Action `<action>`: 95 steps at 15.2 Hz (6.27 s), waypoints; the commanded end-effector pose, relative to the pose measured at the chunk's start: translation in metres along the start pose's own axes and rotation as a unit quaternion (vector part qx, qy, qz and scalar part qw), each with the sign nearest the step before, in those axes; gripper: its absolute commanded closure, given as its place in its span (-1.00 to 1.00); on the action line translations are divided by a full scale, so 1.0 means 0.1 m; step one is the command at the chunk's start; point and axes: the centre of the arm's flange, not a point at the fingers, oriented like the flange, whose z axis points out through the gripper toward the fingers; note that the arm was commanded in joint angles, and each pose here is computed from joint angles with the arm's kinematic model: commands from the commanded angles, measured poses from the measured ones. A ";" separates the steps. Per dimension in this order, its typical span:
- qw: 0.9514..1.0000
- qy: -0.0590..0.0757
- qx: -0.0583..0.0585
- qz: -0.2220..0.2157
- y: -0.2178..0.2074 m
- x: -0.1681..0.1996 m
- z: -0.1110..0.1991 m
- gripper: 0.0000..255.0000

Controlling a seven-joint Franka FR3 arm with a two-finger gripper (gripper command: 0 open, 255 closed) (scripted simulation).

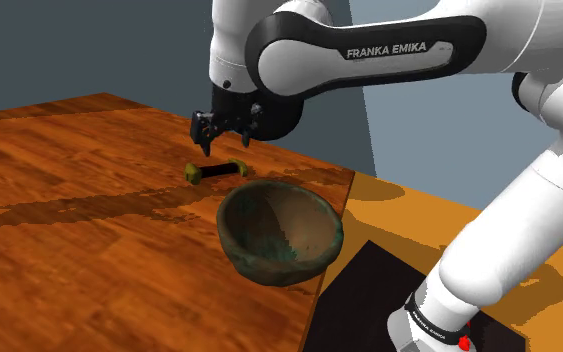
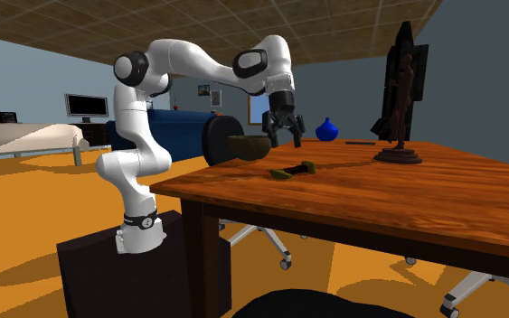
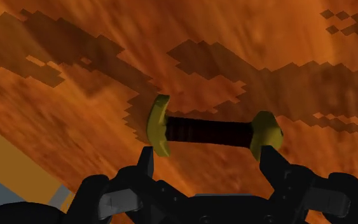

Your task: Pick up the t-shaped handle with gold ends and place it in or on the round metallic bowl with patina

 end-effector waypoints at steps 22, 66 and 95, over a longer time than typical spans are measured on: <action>0.998 -0.035 0.036 0.036 0.54 -0.21 0.71 1.00; 0.851 -0.117 -0.059 0.508 -0.40 -0.08 0.60 -1.00; 0.851 -0.117 -0.059 0.508 -0.36 0.10 -0.01 1.00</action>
